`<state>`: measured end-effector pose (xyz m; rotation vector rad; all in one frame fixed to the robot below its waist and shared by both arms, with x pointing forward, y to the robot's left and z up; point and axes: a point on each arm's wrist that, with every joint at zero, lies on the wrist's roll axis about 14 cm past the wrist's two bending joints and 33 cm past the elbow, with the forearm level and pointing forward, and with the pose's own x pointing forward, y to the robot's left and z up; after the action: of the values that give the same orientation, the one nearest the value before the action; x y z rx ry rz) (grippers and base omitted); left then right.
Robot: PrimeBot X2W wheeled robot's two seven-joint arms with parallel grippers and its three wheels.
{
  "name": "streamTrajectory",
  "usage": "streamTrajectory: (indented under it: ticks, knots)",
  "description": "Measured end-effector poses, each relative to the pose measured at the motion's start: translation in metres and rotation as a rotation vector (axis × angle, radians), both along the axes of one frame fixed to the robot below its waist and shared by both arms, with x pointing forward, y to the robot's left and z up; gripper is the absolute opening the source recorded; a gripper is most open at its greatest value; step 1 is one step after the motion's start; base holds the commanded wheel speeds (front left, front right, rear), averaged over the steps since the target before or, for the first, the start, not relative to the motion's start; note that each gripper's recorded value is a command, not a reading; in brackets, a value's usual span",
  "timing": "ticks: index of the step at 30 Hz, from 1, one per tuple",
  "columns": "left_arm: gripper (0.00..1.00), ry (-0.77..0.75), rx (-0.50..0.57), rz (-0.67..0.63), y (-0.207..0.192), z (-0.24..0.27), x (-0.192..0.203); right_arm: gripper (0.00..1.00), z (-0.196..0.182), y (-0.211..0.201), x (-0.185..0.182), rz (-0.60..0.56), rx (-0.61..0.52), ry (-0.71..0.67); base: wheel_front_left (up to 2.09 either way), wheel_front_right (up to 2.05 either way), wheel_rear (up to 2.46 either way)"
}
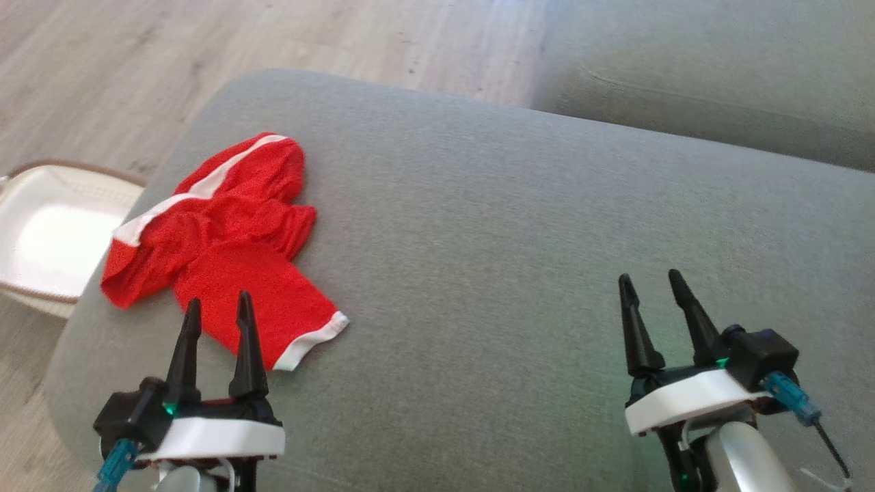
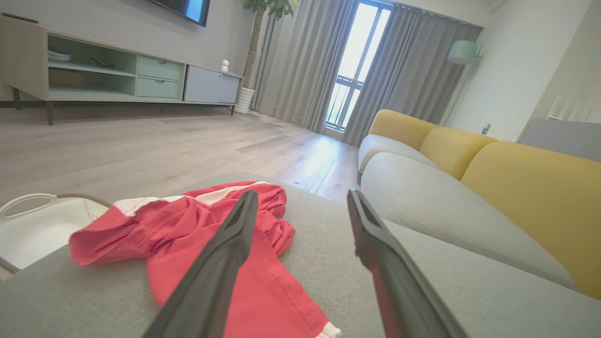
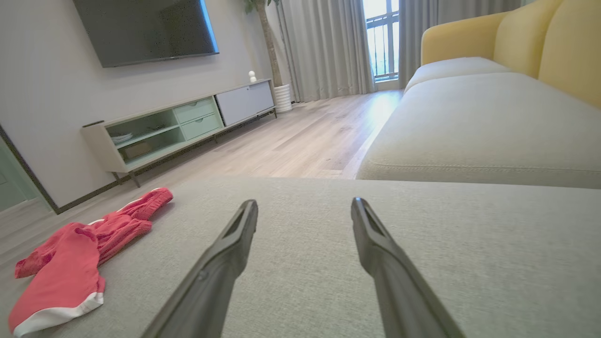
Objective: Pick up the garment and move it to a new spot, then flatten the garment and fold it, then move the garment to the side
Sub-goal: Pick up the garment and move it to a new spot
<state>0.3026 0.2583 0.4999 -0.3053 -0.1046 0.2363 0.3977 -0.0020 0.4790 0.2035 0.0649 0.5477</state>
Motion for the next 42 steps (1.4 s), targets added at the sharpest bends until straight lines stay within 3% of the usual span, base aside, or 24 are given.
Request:
streamTrajectory:
  ticks: [7, 17, 23, 28, 36, 42]
  knots:
    - [1.0, -0.007, 0.004, 0.089, 0.023, 0.002, -0.025, 1.0, 0.001, 0.036, -0.011, 0.11, -0.004, -0.001, 0.0, 0.0, 0.0]
    - [1.0, 0.006, 0.004, 0.128, 0.035, -0.002, -0.03, 1.0, -0.002, 0.041, -0.013, 0.13, -0.002, 0.006, 0.0, 0.0, 0.0]
    - [1.0, 0.072, 0.028, 0.158, 0.046, -0.015, -0.021, 1.0, -0.007, 0.038, -0.007, 0.129, -0.027, 0.003, 0.0, 0.0, 0.0]
    - [1.0, 0.13, 0.076, 0.184, 0.07, -0.021, 0.013, 1.0, -0.004, 0.033, 0.011, 0.108, -0.041, -0.022, 0.0, 0.0, 0.0]
    - [1.0, 0.394, 0.124, 0.123, 0.101, -0.052, 0.074, 1.0, -0.006, 0.012, 0.044, 0.05, -0.06, -0.035, 0.0, 0.0, 0.0]
    - [1.0, 0.733, 0.085, 0.038, 0.1, -0.115, 0.079, 1.0, -0.02, 0.002, 0.053, 0.037, -0.083, -0.001, 0.0, 0.0, 0.0]
